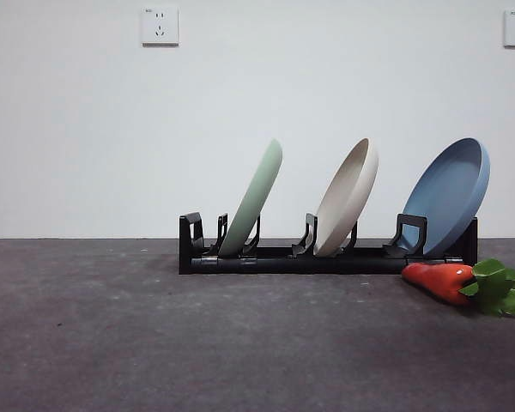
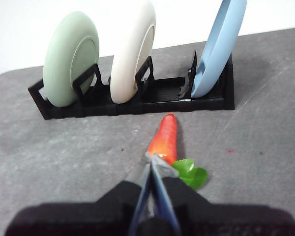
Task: Take the green plate from the plate rack,put the plate on the table,take the carrot from the table,put the carrot in the plate
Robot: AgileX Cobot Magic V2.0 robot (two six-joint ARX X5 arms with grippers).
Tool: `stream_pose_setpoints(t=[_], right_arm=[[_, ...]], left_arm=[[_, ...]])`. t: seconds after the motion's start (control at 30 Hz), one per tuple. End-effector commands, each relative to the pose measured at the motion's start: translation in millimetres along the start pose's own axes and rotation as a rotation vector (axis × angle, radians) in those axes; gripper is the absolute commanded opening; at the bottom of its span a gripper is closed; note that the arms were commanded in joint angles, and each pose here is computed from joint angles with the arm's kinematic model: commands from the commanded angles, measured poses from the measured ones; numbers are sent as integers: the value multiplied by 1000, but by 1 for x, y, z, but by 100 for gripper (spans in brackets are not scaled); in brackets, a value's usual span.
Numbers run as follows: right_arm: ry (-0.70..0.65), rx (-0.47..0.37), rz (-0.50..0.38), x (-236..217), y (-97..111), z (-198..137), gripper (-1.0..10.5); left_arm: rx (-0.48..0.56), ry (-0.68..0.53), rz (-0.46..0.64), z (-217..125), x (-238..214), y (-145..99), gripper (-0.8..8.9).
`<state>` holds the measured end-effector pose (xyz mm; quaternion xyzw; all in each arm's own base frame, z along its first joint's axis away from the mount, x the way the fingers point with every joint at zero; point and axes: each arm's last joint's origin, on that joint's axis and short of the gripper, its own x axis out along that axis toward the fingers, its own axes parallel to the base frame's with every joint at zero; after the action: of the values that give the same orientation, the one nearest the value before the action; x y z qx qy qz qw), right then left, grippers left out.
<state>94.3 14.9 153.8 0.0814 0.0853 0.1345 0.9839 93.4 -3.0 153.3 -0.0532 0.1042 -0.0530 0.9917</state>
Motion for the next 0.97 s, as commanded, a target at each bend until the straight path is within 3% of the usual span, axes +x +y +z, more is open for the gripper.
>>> stream_pose_setpoints(t=[0.03,0.17,0.3,0.6,0.77,0.97], right_arm=[[6,101,-1,1,-1,-3,1],[-39,148,11,-1,1,5,-9],[-87,200,25,-7,5,22,-9],[-74,194,78,-25,18,74,-11],[34,129,54,-34,25,107,-10],[210,-2,105,-40,35,148,-10]], left_arm=[[-68,9,-52,-4,1,-1,-4],[-125,2,-153,4,-2,-5,-6],[-162,-27,-177,20,-9,-8,-6],[-145,-86,-241,70,-35,-17,-6],[-137,-40,-307,97,-45,-23,-6],[-110,66,-423,127,-51,-30,-6]])
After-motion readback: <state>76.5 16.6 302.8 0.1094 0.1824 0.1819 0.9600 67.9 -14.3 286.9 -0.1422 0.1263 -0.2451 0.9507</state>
